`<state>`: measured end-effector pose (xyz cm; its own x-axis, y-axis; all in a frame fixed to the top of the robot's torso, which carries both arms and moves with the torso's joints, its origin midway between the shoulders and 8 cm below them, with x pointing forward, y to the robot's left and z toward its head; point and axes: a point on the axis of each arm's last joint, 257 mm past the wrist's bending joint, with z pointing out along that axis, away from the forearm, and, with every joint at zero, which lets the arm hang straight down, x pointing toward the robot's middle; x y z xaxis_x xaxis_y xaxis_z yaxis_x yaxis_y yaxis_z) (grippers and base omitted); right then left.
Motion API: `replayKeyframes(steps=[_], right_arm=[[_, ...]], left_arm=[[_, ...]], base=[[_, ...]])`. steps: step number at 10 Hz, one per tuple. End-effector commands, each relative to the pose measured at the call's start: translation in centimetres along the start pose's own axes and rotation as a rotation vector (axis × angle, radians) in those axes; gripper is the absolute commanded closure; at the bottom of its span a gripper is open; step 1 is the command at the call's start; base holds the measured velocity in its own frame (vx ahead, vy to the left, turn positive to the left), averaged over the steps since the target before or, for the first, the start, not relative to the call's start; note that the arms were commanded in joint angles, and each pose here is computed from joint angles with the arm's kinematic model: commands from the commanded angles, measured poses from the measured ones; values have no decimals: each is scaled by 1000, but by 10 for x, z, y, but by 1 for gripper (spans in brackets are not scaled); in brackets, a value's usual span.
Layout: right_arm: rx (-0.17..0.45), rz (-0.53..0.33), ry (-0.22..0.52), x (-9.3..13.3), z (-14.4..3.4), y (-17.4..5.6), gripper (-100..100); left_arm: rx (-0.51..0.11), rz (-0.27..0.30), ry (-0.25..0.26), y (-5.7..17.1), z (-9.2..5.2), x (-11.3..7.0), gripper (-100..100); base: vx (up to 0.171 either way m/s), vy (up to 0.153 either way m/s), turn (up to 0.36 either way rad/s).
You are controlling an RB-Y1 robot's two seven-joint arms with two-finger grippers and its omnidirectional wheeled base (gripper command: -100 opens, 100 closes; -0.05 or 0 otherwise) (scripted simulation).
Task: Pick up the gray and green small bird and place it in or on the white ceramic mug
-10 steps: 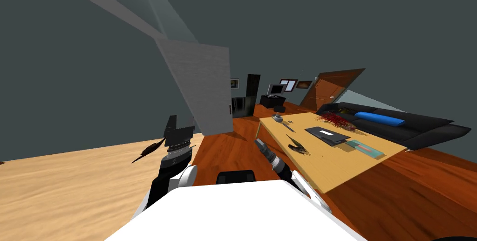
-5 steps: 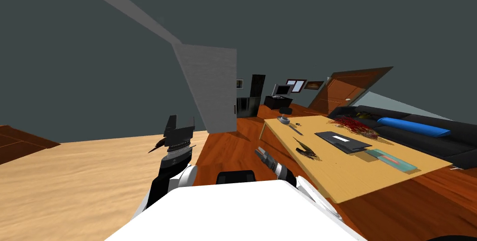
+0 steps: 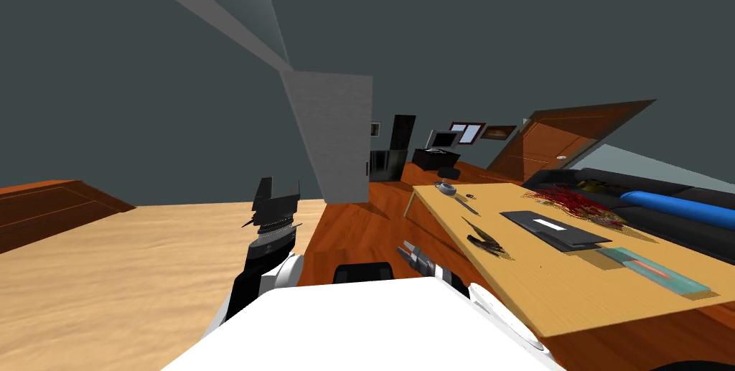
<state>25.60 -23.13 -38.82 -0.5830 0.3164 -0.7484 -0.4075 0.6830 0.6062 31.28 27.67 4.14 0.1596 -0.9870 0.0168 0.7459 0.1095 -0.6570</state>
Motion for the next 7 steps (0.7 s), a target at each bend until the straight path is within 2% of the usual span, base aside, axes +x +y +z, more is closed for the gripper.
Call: replayKeyframes(steps=[1, 2, 3, 4, 5, 6, 7], right_arm=[[37, -16, 98, 29, -24, -18, -100], [61, 1, 111, 38, -30, -26, -100], [85, -19, 192, 58, -51, -37, -100], [112, 0, 208, 68, -59, -46, -100], [148, -10, 294, 90, -86, -59, -100], [162, 1, 302, 95, -92, -64, -100], [198, -7, 383, 113, -120, -76, -100]], left_arm=[[0, 0, 0, 0, 0, 0, 0], [0, 0, 0, 0, 0, 0, 0], [0, 0, 0, 0, 0, 0, 0], [0, 0, 0, 0, 0, 0, 0], [0, 0, 0, 0, 0, 0, 0], [0, 0, 0, 0, 0, 0, 0], [0, 0, 0, 0, 0, 0, 0]], base=[[23, 18, 187], [28, 10, 96], [43, 8, 141], [40, 2, 110], [50, -14, 185], [46, -17, 83], [77, -30, 131]])
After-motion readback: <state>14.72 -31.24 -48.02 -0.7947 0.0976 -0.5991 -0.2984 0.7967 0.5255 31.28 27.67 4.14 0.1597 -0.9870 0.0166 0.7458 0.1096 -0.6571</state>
